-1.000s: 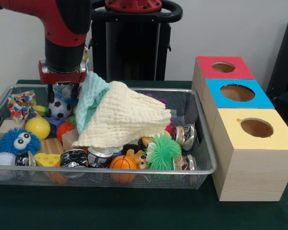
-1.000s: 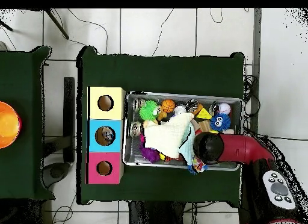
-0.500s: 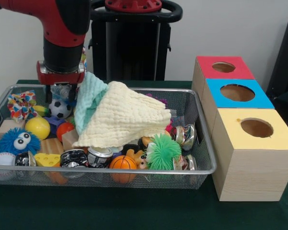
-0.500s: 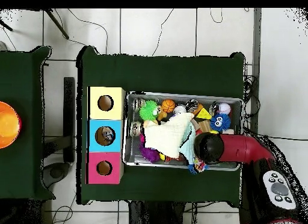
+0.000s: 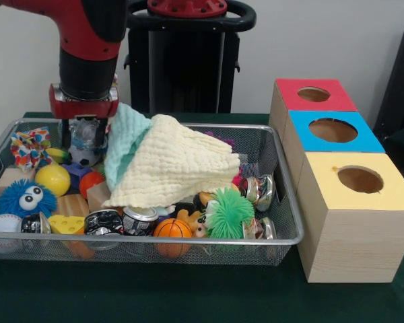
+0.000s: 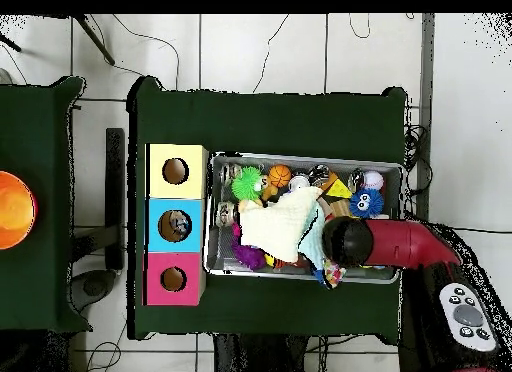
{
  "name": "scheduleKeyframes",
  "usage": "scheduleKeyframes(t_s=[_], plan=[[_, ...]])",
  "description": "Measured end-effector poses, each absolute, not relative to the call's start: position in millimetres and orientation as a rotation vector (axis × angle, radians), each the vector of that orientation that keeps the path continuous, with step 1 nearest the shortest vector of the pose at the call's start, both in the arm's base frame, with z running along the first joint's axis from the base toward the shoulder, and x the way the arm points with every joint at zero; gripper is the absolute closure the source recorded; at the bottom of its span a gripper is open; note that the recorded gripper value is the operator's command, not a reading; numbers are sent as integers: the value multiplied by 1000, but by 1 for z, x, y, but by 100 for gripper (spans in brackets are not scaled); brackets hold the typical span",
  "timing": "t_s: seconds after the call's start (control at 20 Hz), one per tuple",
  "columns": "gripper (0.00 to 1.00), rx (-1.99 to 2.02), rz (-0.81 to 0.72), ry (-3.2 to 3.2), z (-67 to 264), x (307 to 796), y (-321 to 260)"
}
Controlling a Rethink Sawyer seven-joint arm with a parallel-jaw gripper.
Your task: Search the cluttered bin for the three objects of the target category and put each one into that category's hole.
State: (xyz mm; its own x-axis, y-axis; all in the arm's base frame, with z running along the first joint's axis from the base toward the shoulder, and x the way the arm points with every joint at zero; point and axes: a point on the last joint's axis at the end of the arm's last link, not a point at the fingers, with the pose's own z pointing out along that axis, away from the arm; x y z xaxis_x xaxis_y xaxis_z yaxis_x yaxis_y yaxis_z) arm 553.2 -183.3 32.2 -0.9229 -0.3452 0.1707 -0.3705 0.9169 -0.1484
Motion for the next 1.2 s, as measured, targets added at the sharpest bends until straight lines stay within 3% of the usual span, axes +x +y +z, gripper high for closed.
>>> scheduleKeyframes(t_s=[0.75,1.05,1.2], plan=[[0,547,243,-3141,94,620,-169],[0,591,272,-3146,91,628,-169],[0,683,346,-3144,74,634,-173]])
